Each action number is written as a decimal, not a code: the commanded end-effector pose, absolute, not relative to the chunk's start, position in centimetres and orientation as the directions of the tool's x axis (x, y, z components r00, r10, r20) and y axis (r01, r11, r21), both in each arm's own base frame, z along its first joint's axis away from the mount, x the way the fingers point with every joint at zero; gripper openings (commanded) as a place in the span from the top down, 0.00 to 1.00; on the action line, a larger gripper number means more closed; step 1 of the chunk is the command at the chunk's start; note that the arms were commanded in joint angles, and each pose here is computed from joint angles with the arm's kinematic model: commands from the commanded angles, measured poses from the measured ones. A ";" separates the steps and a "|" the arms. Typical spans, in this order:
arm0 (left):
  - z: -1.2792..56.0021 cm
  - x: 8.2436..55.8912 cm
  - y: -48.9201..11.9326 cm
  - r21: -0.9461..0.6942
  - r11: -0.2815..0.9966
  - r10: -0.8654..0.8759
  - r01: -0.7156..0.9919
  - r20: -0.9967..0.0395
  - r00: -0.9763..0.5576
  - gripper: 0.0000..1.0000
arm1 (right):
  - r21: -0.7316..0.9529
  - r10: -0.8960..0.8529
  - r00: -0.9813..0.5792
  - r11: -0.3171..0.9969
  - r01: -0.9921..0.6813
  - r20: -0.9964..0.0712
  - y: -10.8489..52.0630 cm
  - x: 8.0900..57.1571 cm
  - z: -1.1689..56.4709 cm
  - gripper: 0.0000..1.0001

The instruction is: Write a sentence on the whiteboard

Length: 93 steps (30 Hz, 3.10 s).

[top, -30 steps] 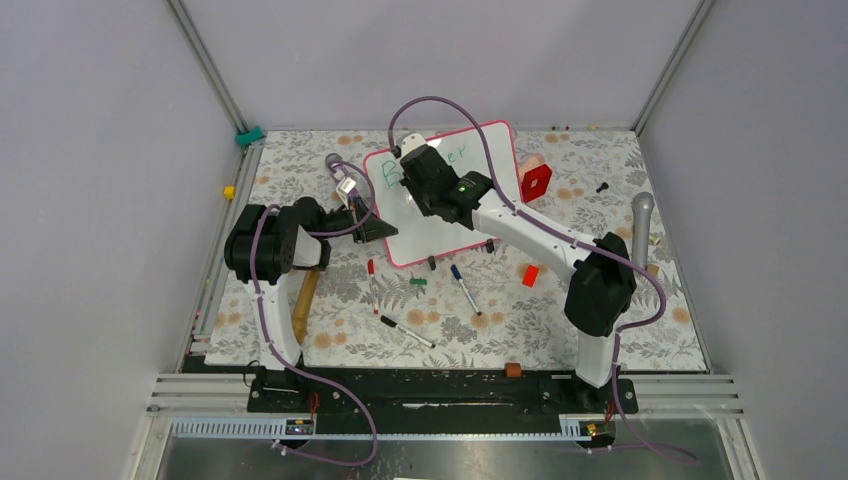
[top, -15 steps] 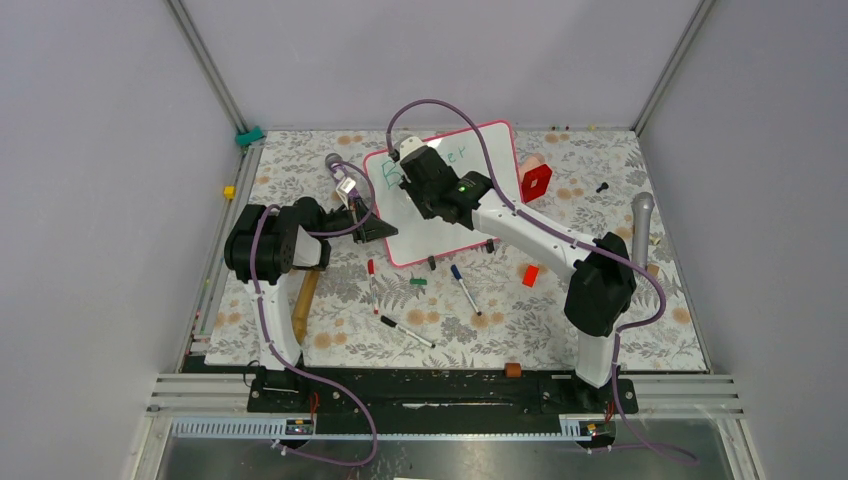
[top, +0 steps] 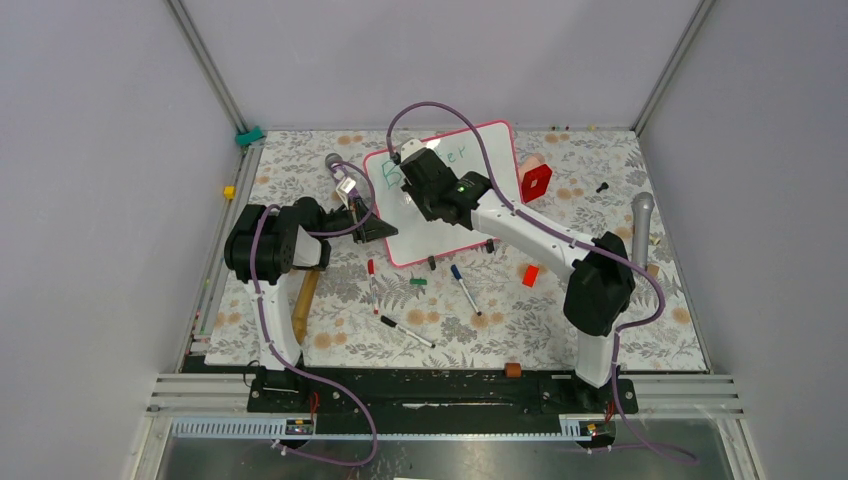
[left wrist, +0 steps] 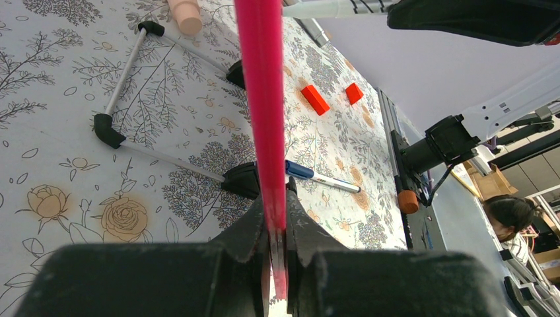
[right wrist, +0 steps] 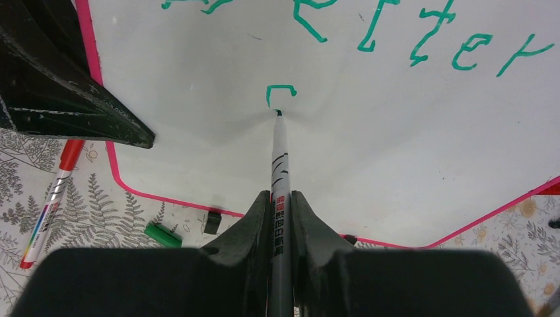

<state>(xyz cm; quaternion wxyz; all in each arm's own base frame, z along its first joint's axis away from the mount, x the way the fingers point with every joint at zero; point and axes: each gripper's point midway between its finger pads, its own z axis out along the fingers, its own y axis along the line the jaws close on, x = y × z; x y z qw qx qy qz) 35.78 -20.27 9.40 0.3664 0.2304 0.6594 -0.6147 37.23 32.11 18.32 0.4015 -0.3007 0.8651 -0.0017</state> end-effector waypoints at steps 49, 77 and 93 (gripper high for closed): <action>8.3 33.2 -20.9 -0.560 0.028 -0.036 0.828 -0.829 -0.559 1.00 | -0.263 -0.439 -0.398 0.867 -0.423 -0.805 32.8 39.6 25.1 1.00; 8.3 33.2 -20.9 -0.560 0.029 -0.037 0.828 -0.828 -0.559 1.00 | -0.284 -0.471 -0.434 0.858 -0.428 -0.768 33.2 40.1 22.1 1.00; 8.3 33.1 -20.9 -0.563 0.028 -0.036 0.826 -0.826 -0.562 1.00 | -0.291 -0.488 -0.459 0.852 -0.435 -0.742 32.4 39.3 20.9 1.00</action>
